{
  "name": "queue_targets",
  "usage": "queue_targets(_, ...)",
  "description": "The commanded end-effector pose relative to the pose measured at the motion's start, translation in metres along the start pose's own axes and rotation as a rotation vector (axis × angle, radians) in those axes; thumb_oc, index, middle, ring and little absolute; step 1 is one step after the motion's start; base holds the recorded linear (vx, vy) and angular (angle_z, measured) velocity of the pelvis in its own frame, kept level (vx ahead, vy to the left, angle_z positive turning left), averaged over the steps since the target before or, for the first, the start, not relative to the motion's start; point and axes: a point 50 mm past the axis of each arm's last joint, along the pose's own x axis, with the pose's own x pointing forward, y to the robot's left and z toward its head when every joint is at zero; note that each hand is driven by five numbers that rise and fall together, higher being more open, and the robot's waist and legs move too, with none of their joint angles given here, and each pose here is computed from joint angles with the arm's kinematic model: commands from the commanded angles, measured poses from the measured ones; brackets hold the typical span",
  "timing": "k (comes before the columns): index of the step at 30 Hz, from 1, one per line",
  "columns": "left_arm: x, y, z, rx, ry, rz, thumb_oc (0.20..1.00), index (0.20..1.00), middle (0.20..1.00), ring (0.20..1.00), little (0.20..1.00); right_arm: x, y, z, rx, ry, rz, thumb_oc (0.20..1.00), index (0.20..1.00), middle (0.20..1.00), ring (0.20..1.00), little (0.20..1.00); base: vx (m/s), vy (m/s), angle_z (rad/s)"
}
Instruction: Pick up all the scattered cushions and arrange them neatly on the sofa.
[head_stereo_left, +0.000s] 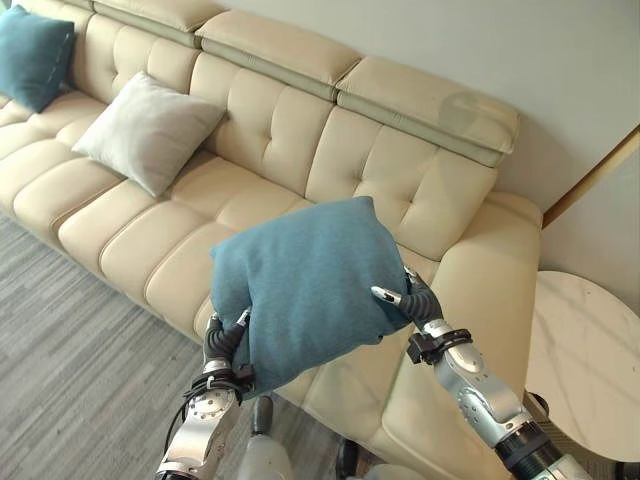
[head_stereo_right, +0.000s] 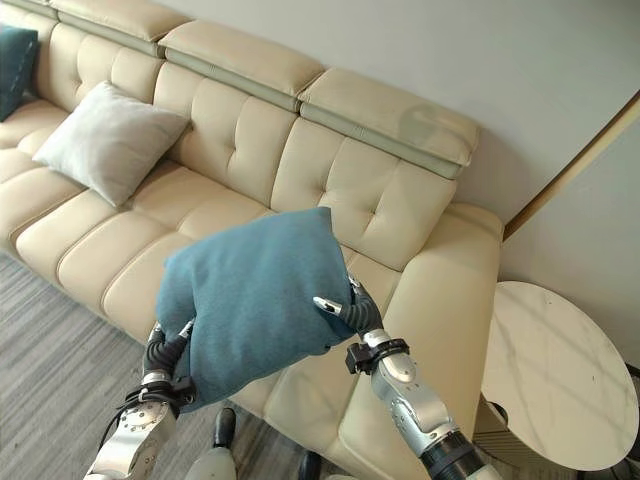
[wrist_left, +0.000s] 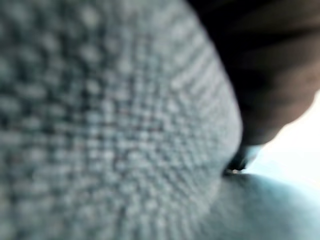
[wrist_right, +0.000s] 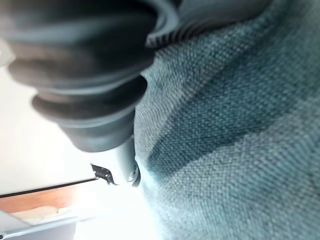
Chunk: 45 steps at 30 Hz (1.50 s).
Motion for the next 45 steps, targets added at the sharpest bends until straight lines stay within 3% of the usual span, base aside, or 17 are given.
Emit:
queue_targets(1, 0.003, -0.042, 0.083, -0.082, -0.414, -0.154, 0.2, 0.2, 0.2, 0.2, 0.2, 0.01, 0.068, 0.049, 0.12, -0.281, 0.267, 0.2, 0.2, 0.2, 0.2, 0.2, 0.09, 0.104, -0.68)
queue_targets(22, 0.005, -0.012, 0.079, 0.026, -0.407, -0.085, 0.2, 0.2, 0.2, 0.2, 0.2, -0.019, 0.057, 0.018, 0.105, -0.134, 0.29, 0.2, 0.2, 0.2, 0.2, 0.2, 0.06, 0.173, -0.68)
queue_targets(29, 0.002, -0.017, 0.067, 0.036, -0.361, -0.095, 0.2, 0.2, 0.2, 0.2, 0.2, -0.021, 0.055, 0.013, 0.096, -0.109, 0.258, 0.2, 0.2, 0.2, 0.2, 0.2, 0.09, 0.005, 0.09)
queue_targets(34, 0.004, -0.033, 0.075, 0.009, -0.386, -0.15, 0.2, 0.2, 0.2, 0.2, 0.2, 0.007, 0.053, 0.027, 0.084, -0.164, 0.191, 0.2, 0.2, 0.2, 0.2, 0.2, 0.03, -0.016, 0.14)
queue_targets(38, 0.017, -0.056, 0.115, 0.023, -0.543, -0.188, 0.2, 0.2, 0.2, 0.2, 0.2, 0.03, 0.065, 0.07, 0.04, -0.325, 0.213, 0.2, 0.2, 0.2, 0.2, 0.2, -0.14, -0.031, 0.19)
queue_targets(44, 0.037, -0.091, 0.257, 0.121, -1.007, -0.114, 0.2, 0.2, 0.2, 0.2, 0.2, 0.071, 0.098, 0.196, -0.185, -0.741, 0.213, 0.2, 0.2, 0.2, 0.2, 0.2, -0.25, -0.027, -0.01)
queue_targets(45, 0.037, -0.092, 0.258, 0.12, -1.012, -0.114, 0.2, 0.2, 0.2, 0.2, 0.2, 0.072, 0.098, 0.198, -0.186, -0.746, 0.213, 0.2, 0.2, 0.2, 0.2, 0.2, -0.07, -0.029, 0.0)
